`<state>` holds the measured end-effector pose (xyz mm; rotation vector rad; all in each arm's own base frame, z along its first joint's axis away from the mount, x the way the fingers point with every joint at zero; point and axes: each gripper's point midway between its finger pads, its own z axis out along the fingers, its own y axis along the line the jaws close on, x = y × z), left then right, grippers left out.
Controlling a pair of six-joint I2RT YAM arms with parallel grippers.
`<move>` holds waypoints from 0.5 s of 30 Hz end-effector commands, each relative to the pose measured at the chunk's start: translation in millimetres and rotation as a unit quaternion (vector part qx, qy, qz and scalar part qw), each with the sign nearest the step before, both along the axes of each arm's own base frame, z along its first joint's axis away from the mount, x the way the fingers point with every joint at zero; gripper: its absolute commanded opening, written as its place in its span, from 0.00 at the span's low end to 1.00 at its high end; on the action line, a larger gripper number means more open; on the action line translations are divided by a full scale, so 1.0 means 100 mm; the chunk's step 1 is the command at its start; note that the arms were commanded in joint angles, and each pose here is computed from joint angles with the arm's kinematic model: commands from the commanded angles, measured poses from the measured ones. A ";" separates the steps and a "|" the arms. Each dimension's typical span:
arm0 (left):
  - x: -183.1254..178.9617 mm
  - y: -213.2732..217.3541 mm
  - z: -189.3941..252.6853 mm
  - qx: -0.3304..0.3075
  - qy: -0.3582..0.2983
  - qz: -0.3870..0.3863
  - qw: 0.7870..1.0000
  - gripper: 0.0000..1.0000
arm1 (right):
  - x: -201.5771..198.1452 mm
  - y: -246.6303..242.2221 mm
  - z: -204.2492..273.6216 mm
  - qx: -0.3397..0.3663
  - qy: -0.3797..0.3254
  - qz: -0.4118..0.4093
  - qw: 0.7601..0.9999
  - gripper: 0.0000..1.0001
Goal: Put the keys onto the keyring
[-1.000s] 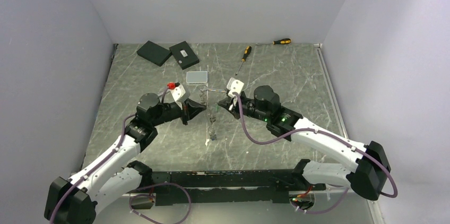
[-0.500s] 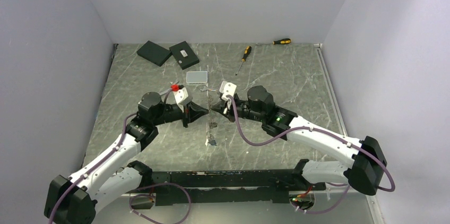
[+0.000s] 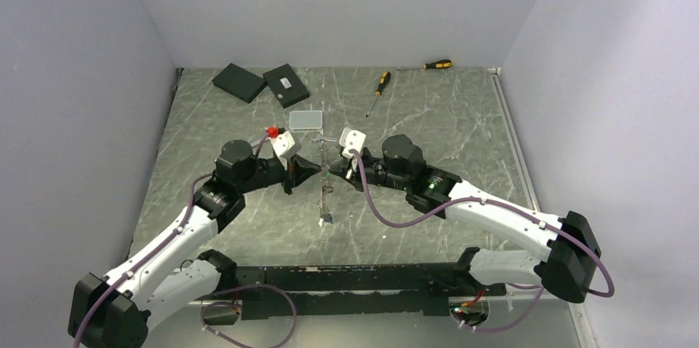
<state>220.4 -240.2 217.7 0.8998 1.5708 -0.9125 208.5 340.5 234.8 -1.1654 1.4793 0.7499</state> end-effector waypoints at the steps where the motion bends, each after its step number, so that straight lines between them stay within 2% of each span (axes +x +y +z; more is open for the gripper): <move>1: 0.20 0.05 0.34 -0.006 -0.033 0.049 0.998 0.00 | -0.01 0.05 0.29 0.028 -0.019 0.005 0.999 0.00; 15: 0.16 -0.02 0.30 0.008 -0.031 0.020 0.999 0.00 | 0.15 0.15 0.29 0.035 -0.029 -0.015 0.999 0.00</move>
